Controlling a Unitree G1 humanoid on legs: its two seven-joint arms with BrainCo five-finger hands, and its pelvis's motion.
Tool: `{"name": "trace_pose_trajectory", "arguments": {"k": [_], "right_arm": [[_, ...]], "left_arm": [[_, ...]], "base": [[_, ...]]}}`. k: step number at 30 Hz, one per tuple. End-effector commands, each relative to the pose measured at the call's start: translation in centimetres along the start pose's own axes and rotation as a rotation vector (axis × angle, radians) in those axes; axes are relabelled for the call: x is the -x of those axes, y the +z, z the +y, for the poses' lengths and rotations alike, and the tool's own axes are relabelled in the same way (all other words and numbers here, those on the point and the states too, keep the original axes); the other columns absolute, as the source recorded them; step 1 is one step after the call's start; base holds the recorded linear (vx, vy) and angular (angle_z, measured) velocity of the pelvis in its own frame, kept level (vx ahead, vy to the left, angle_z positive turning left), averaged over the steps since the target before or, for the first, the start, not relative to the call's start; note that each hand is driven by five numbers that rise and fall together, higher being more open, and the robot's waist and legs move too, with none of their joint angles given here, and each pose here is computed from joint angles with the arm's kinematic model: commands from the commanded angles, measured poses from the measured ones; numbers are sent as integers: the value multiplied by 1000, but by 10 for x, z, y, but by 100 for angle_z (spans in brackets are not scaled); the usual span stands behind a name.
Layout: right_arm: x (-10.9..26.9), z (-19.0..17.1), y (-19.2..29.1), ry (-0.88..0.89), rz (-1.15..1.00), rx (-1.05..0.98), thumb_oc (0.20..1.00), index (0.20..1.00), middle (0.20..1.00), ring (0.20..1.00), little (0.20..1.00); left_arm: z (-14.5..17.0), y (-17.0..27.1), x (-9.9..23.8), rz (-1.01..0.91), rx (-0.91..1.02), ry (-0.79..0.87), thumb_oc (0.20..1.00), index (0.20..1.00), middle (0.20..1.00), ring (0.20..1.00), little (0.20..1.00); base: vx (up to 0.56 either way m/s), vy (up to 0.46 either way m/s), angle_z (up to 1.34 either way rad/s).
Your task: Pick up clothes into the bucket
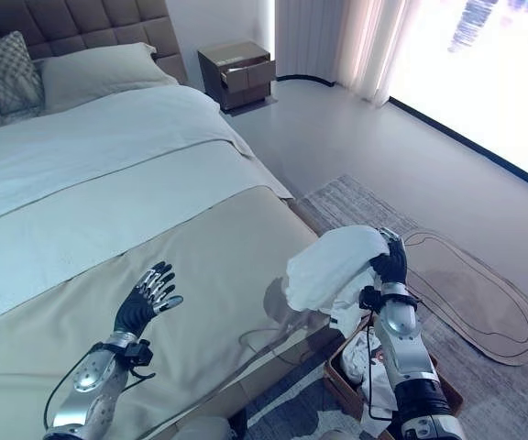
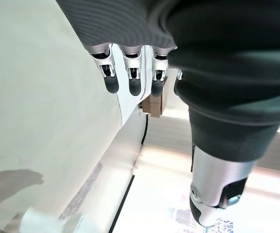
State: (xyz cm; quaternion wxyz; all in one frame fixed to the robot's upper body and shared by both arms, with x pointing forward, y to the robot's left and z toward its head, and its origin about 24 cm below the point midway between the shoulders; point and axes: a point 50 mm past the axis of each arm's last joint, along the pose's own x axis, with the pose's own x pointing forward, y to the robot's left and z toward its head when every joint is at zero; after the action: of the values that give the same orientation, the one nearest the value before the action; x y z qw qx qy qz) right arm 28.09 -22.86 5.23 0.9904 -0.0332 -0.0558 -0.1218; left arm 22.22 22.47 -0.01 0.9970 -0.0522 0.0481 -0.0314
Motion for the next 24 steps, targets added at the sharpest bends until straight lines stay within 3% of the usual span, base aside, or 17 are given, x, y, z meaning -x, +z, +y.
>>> {"name": "trace_pose_trajectory", "arguments": {"k": [1, 11, 19, 24], "right_arm": [[-15, -17, 38, -49, -179, 30, 200, 200, 200, 200, 200], [-13, -23, 33, -85, -164, 122, 200, 200, 200, 200, 200], [-47, -4, 86, -117, -353, 107, 200, 200, 200, 200, 200], [-56, -10, 118, -177, -469, 65, 200, 200, 200, 200, 200]], "left_arm": [[-2, 21, -6, -136, 3, 15, 1000, 1000, 1000, 1000, 1000], [-10, 33, -11, -220, 68, 49, 1000, 1000, 1000, 1000, 1000], [-20, 65, -17, -367, 51, 11, 1000, 1000, 1000, 1000, 1000], [-23, 74, -17, -407, 60, 5, 1000, 1000, 1000, 1000, 1000]], "base": [[95, -207, -33], [18, -150, 8], [-126, 127, -22], [-56, 36, -23]]}}
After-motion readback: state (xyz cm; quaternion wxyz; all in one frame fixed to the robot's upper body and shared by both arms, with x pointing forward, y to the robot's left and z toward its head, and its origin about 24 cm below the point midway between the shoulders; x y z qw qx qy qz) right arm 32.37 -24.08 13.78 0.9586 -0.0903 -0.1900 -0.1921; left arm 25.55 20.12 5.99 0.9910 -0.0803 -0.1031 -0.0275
